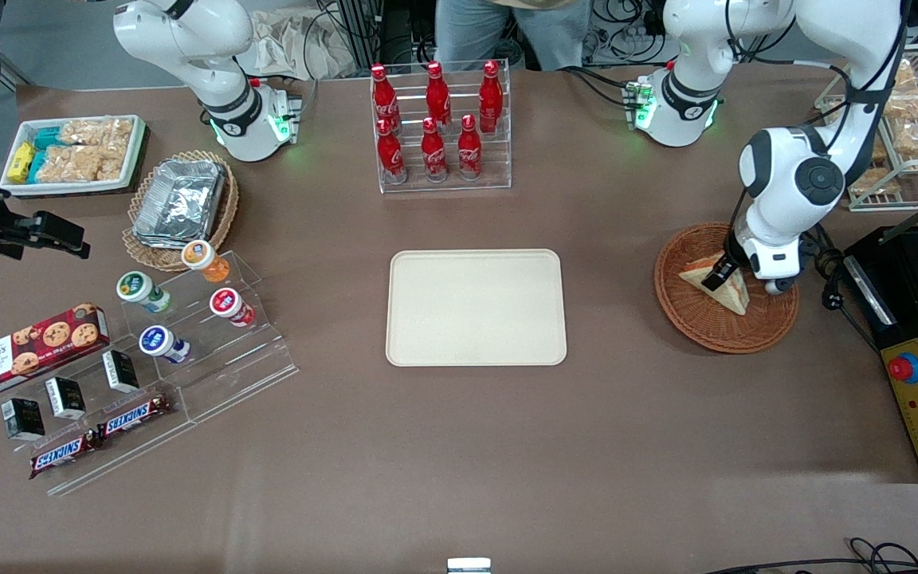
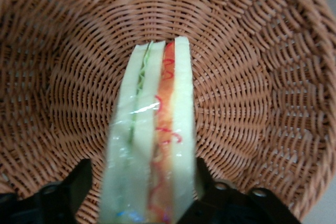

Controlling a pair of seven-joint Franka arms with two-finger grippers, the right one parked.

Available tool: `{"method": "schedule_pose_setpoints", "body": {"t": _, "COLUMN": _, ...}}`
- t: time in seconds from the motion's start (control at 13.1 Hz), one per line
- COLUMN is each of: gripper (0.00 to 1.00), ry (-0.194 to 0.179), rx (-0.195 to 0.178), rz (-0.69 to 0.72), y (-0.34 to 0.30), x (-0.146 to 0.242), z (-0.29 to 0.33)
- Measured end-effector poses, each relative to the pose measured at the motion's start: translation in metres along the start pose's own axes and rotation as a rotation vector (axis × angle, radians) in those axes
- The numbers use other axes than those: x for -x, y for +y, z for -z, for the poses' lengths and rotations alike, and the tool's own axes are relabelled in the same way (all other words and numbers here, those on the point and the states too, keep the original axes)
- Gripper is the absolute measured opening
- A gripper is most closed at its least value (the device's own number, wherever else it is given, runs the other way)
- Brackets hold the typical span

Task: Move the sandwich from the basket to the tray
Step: 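Close the left gripper on the sandwich's upright edge, then lift the sandwich and carry it toward the cream tray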

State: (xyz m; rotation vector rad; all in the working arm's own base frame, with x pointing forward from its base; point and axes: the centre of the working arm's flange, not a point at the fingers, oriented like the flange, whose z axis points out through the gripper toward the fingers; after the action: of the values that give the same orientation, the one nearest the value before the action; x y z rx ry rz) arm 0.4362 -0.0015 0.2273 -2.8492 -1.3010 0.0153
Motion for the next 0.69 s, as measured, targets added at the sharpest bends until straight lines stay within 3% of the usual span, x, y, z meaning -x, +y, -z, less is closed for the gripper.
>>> {"method": "schedule_pose_setpoints", "body": {"t": 0.23, "gripper": 0.47, "ry": 0.019, "rx": 0.022, "rz": 0.000, "y": 0.005, "x": -0.004, "z": 0.007}}
{"method": "schedule_pose_setpoints", "body": {"t": 0.46, "gripper": 0.39, "ry": 0.074, "rx": 0.071, "rz": -0.016, "y": 0.018, "x": -0.012, "z": 0.053}}
{"method": "schedule_pose_setpoints", "body": {"t": 0.69, "gripper": 0.35, "ry": 0.050, "rx": 0.007, "rz": -0.109, "y": 0.043, "x": -0.011, "z": 0.146}}
